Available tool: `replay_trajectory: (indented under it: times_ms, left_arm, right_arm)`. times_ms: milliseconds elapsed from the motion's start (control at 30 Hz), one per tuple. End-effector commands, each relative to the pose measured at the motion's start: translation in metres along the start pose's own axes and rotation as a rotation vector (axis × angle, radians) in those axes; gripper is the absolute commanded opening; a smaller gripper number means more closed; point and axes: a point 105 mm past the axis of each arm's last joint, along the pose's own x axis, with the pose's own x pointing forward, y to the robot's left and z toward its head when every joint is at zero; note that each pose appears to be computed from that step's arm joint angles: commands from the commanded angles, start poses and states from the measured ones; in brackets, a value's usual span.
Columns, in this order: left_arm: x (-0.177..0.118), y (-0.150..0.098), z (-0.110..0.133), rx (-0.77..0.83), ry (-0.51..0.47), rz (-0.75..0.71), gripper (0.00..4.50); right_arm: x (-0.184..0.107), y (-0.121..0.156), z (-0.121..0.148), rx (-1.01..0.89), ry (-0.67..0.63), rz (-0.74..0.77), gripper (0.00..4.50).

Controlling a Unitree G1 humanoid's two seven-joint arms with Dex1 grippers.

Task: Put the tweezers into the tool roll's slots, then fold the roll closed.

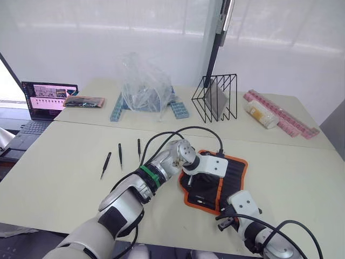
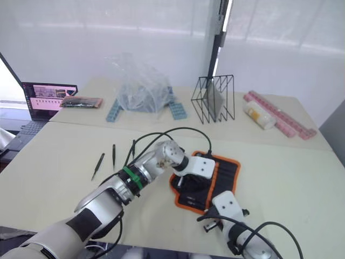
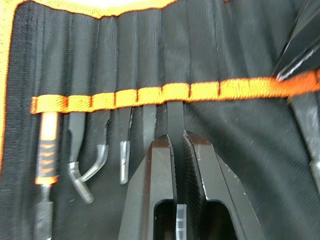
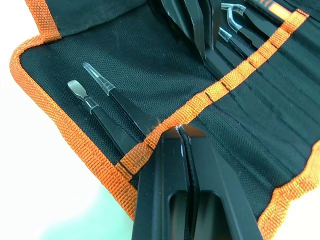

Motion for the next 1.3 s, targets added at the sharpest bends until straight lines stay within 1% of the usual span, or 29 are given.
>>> replay_trajectory:
  times_ms: [33,200,400,467,533,567,667,833,933,1000,1133,1200,1267,1300]
  left_arm:
    - [0.021,-0.013,0.017,0.033,-0.072,-0.049,0.03]
    - [0.017,-0.008,-0.004,0.027,-0.020,-0.007,0.03]
    - [-0.006,0.007,-0.018,0.021,0.009,0.073,0.03]
    - [-0.013,0.011,-0.020,0.024,0.011,0.099,0.87]
    - [-0.024,0.015,-0.022,0.021,0.010,0.124,1.47]
    - [-0.030,0.016,-0.023,0.023,0.010,0.134,1.85]
    - [-0.046,0.017,-0.025,0.015,0.006,0.161,2.81]
    - [-0.084,0.013,-0.023,-0.026,-0.040,0.205,4.44]
    - [-0.109,0.006,-0.021,-0.081,-0.098,0.243,4.49]
    - [-0.128,0.000,-0.026,-0.132,-0.122,0.287,4.49]
    - [-0.172,-0.010,-0.048,-0.260,-0.154,0.458,4.49]
    - [-0.194,-0.017,-0.064,-0.330,-0.166,0.558,4.49]
    - [-0.213,-0.028,-0.080,-0.417,-0.167,0.649,4.49]
    - [-0.222,-0.036,-0.090,-0.453,-0.150,0.689,4.49]
  right_arm:
    - [0.003,0.024,-0.043,0.075,0.179,0.112,0.00]
    - [0.003,0.024,-0.044,0.073,0.180,0.113,0.00]
    - [0.003,0.024,-0.046,0.073,0.184,0.116,0.00]
    - [0.003,0.024,-0.046,0.072,0.183,0.117,0.00]
    - [0.003,0.023,-0.046,0.070,0.183,0.117,0.00]
    - [0.004,0.023,-0.047,0.069,0.183,0.118,0.00]
    - [0.004,0.022,-0.047,0.065,0.182,0.121,0.00]
    - [0.008,0.021,-0.047,0.048,0.176,0.136,0.00]
    - [0.009,0.020,-0.046,0.040,0.174,0.142,0.00]
    - [0.009,0.018,-0.047,0.037,0.177,0.139,0.00]
    - [0.006,0.011,-0.051,0.034,0.187,0.120,0.00]
    - [0.005,0.007,-0.053,0.034,0.189,0.108,0.00]
    - [0.002,0.004,-0.055,0.033,0.192,0.099,0.00]
    - [0.001,0.003,-0.056,0.033,0.193,0.097,0.00]
